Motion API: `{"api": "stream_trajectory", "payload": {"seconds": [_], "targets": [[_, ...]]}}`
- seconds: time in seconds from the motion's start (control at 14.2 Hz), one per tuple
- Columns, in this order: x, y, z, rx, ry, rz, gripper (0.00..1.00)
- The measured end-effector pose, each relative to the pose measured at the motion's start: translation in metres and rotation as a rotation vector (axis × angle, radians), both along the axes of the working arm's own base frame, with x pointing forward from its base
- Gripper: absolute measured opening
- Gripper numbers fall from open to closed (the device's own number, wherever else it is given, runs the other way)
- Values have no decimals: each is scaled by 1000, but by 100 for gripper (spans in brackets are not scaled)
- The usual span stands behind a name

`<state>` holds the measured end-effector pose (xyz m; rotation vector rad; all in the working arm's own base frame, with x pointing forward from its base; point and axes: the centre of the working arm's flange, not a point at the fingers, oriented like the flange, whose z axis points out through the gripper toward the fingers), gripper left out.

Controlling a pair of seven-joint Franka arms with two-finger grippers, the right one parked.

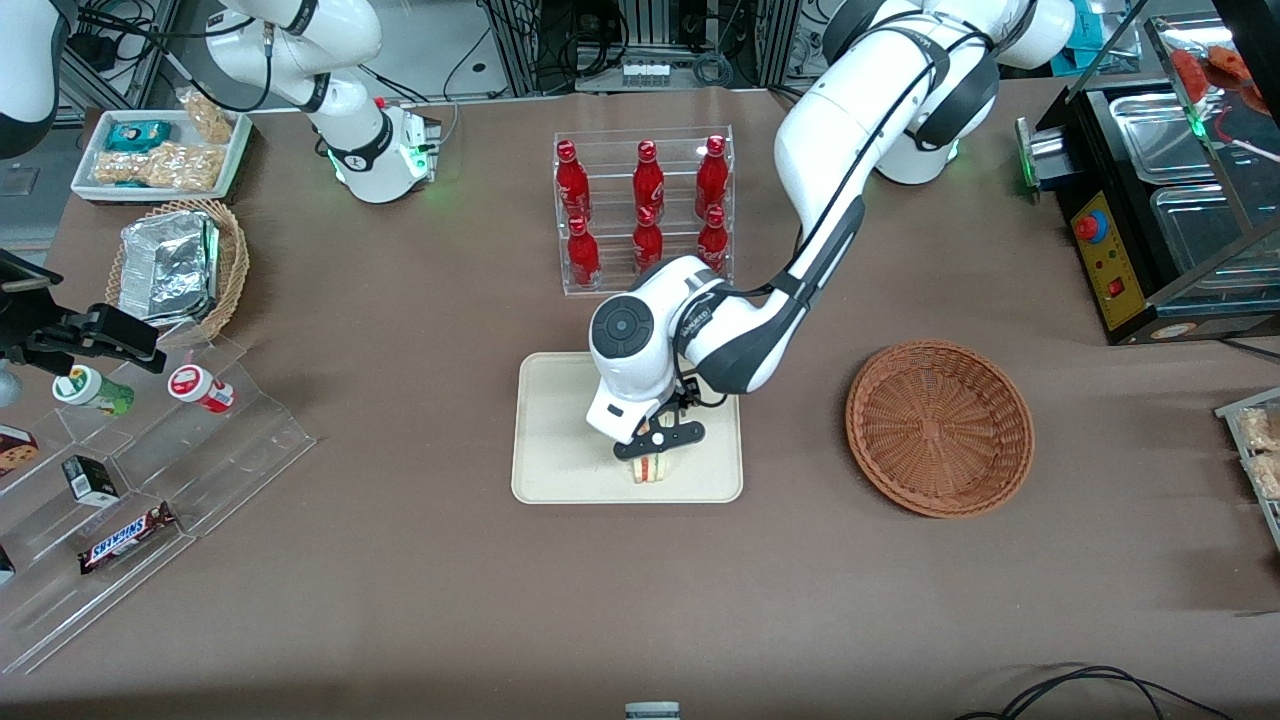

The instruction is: Place sandwich from basket to tray

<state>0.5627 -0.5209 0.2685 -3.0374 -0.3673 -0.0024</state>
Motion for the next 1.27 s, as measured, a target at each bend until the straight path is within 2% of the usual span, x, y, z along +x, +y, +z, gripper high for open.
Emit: {"api": "stream_trajectory", "payload": {"seconds": [0.07,0.21,0.42,0.49,0.63,0.7,0.91,1.27], "targets": [[2,2,11,0,-5,7,100],[10,15,41,16,-8,34,100],[42,71,90,40,3,94,100],[53,95,102,39,33,89,100],[68,149,126,20,137,42,100],[72,176,138,14,174,22,100],[74,266,172,-9,236,-27,100],[44,396,208,-1,323,2,100]]}}
